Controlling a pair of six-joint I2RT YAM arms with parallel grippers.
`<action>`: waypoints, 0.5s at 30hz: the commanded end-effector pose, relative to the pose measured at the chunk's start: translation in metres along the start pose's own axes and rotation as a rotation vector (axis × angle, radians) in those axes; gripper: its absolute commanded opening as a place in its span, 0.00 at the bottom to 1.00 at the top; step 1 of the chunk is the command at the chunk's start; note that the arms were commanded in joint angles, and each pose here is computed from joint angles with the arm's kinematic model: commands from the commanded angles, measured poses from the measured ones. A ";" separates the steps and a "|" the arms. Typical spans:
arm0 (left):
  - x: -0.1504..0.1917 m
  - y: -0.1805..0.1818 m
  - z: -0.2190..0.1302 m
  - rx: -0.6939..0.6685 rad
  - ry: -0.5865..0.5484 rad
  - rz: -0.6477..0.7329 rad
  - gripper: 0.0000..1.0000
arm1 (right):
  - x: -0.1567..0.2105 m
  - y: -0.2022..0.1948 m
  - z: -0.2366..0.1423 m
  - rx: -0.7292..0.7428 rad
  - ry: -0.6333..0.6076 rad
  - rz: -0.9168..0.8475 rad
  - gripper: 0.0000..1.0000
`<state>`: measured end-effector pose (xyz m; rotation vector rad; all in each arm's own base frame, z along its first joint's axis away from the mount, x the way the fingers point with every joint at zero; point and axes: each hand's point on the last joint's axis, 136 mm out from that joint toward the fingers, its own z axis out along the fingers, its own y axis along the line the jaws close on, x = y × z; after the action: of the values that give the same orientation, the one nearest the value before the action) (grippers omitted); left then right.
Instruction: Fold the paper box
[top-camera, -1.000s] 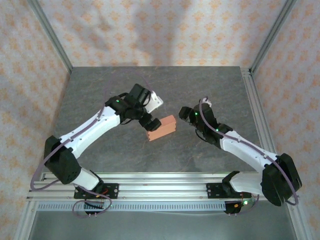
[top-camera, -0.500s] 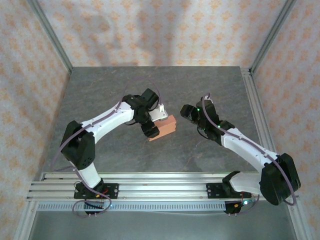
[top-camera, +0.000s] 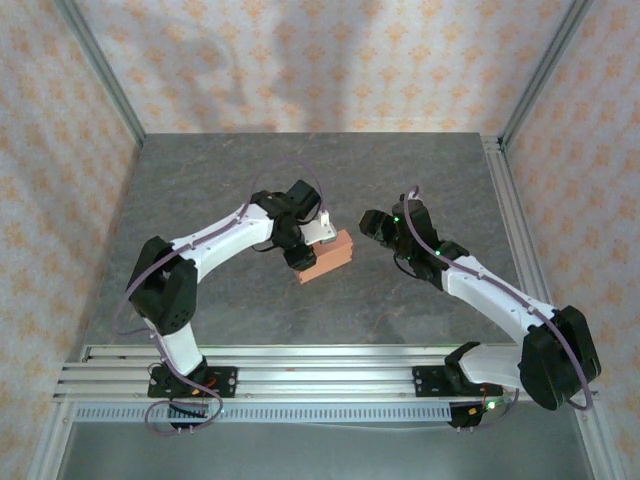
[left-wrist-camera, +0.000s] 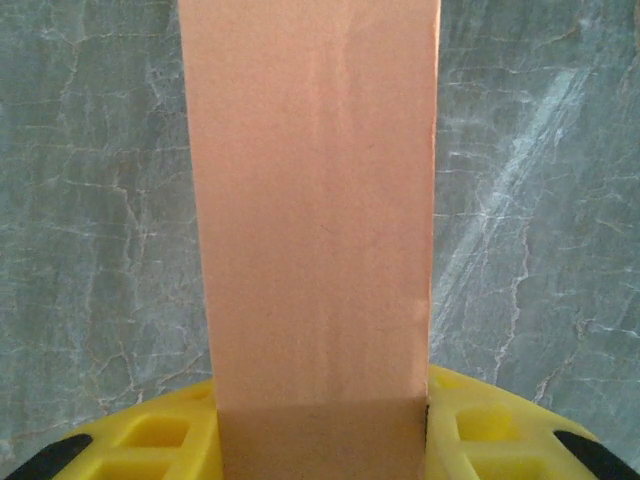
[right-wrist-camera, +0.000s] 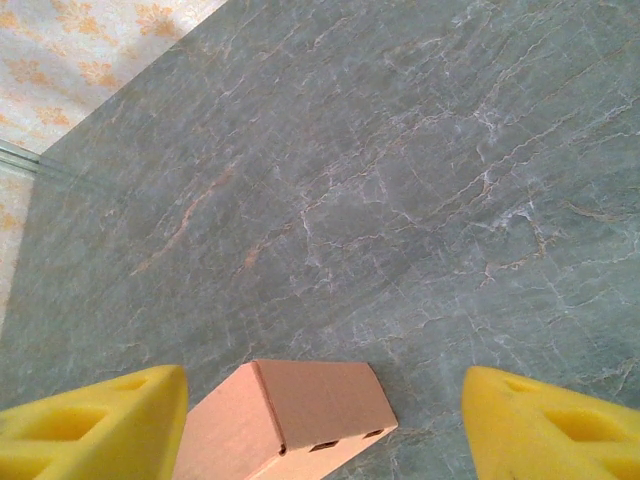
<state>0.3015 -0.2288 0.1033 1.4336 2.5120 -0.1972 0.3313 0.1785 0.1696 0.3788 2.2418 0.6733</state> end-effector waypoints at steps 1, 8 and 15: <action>0.002 0.025 -0.010 -0.203 -0.010 -0.001 0.36 | -0.003 -0.002 0.001 0.007 -0.009 -0.004 0.72; -0.017 0.067 -0.039 -0.717 -0.094 0.074 0.39 | -0.001 -0.006 0.007 0.011 -0.004 0.009 0.72; -0.010 0.099 -0.012 -0.943 0.098 0.116 0.41 | 0.002 -0.011 0.008 0.018 -0.001 0.020 0.72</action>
<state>0.3675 -0.2012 0.1192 1.2204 2.1147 0.6849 0.3343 0.1758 0.1601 0.3964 2.2563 0.6646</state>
